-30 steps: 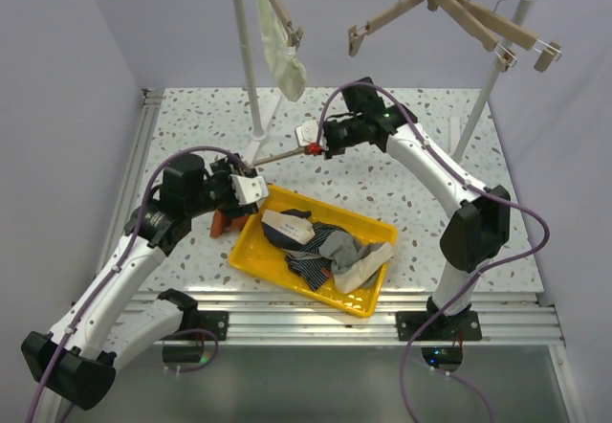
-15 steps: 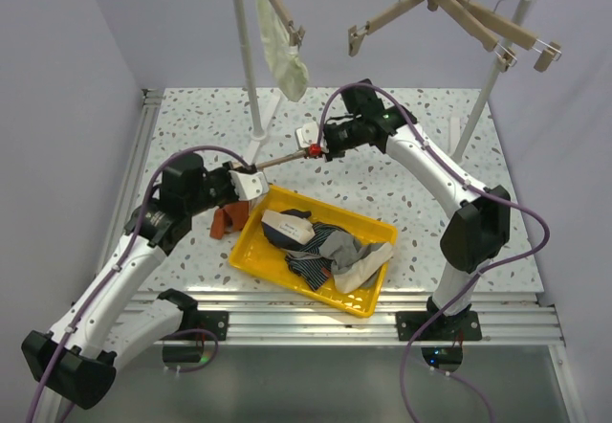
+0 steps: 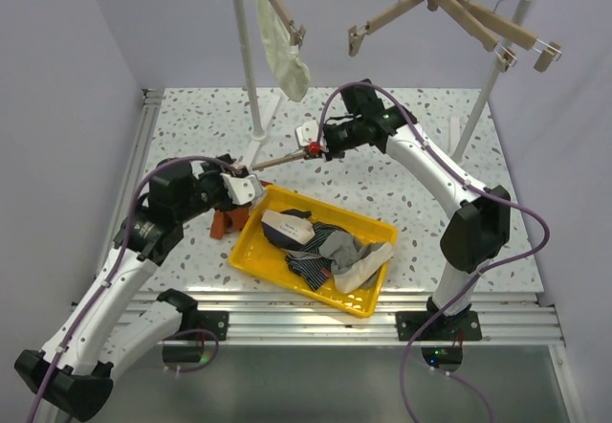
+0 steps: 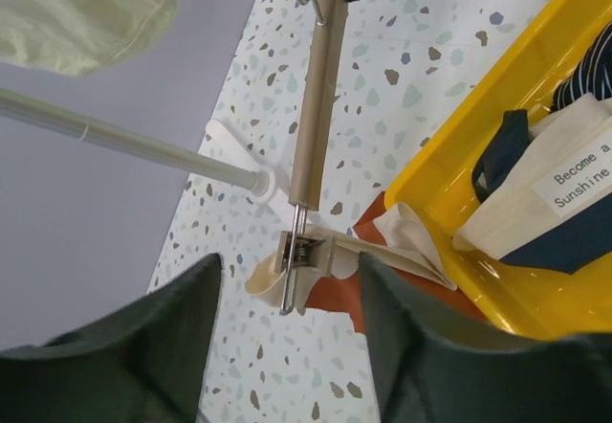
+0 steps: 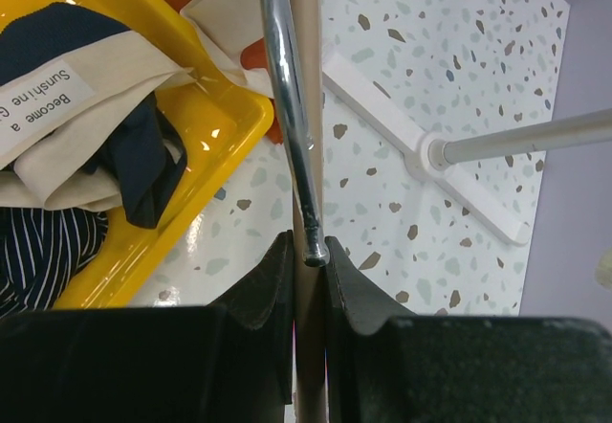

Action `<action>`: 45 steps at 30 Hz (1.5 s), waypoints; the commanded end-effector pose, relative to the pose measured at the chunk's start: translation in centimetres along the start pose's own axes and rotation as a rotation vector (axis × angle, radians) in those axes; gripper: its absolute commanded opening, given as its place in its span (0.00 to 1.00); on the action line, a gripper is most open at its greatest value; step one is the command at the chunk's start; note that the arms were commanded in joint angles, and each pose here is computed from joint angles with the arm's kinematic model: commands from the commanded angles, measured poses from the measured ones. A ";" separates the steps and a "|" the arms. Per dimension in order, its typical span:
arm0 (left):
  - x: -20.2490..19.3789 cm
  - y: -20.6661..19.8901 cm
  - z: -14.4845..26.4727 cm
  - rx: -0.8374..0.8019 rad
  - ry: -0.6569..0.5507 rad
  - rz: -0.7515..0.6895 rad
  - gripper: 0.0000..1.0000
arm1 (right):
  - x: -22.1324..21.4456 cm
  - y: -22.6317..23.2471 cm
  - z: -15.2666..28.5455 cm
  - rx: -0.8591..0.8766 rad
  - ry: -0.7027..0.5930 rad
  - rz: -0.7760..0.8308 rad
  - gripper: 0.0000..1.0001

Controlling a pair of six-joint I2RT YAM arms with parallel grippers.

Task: Remove the underwear clipped to the hanger
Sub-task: Remove the underwear from the hanger.

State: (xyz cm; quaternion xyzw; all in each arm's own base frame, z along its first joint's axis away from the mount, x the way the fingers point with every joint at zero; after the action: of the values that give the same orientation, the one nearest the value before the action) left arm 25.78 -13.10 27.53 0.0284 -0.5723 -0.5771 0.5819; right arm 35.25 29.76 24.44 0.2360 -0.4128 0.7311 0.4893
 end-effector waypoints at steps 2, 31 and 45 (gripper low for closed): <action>1.5 0.8 1.1 0.035 -0.057 -0.022 0.71 | 2.5 -0.2 1.5 -0.020 -0.054 0.019 0.00; 0.5 2.4 -1.6 0.044 0.003 -0.049 0.40 | 2.9 0.2 1.3 -0.002 -0.088 -0.027 0.00; 4.0 0.7 -1.5 -0.103 -0.153 0.086 0.99 | 1.5 0.1 1.7 0.006 0.011 0.057 0.00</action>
State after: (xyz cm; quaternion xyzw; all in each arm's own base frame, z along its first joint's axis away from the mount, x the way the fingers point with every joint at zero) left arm 26.44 -14.95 29.54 -0.0154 -0.5850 -0.5744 0.5724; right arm 34.78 29.23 23.88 0.2348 -0.3960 0.7365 0.4956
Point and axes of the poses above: each gripper's point midway between its finger pads, its own z axis back along the fingers, its own y axis along the line the jaws close on, x = y × z, the point moved 2 cm from there along z, back along the fingers, and after that the axes turned 6 degrees about -z, right-handed, at the moved point
